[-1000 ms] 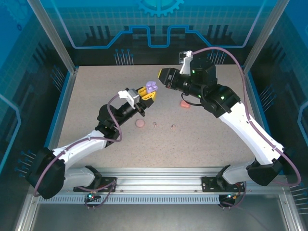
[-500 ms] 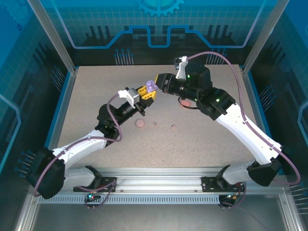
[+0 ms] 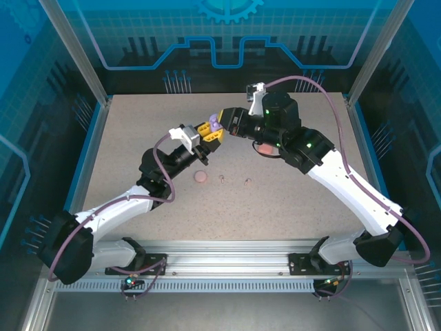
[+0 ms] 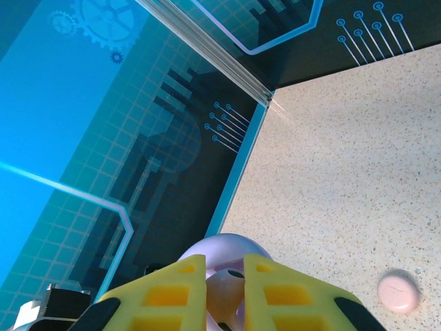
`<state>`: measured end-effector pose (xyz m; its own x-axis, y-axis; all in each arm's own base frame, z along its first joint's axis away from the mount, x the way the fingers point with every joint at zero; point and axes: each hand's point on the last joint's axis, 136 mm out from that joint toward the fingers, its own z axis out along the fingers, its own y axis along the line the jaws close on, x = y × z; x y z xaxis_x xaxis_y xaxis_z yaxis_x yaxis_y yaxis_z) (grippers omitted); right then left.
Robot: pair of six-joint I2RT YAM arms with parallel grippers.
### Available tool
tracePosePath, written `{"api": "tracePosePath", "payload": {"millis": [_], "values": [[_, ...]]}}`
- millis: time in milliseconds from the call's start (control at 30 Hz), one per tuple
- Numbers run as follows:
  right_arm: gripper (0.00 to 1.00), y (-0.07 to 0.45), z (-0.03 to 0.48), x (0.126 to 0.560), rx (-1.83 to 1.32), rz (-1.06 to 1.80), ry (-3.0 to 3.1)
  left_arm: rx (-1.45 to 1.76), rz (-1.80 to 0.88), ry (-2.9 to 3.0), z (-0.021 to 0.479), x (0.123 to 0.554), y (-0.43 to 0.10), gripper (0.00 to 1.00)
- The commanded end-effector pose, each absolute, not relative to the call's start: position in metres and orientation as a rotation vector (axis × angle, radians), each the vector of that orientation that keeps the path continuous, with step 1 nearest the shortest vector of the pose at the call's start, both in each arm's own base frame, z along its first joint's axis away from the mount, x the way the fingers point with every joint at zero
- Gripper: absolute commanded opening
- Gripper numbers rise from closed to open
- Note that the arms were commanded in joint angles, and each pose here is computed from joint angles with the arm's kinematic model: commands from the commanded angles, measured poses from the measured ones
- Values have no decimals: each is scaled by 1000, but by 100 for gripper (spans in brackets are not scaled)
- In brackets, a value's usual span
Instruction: Insert wireless bluetooth earbuds into charging case
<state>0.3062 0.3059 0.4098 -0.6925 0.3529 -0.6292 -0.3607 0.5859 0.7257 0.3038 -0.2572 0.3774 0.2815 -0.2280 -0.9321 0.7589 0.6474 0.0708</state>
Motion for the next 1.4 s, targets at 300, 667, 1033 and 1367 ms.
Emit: {"api": "tracePosePath", "payload": {"millis": [300,667,1033,1367], "values": [[46,301,406,300,7,1132,2028,557,-719,1004,407,297,-255,0],[63,252,441,307,71,1033,1939,566,-729,1032,397,299,-258,0],[18,261,421,351,-40,925,2097,598,-787,1127,367,304,-268,0],[0,301,390,378,-141,960,2228,635,-853,1163,356,306,-282,0]]}}
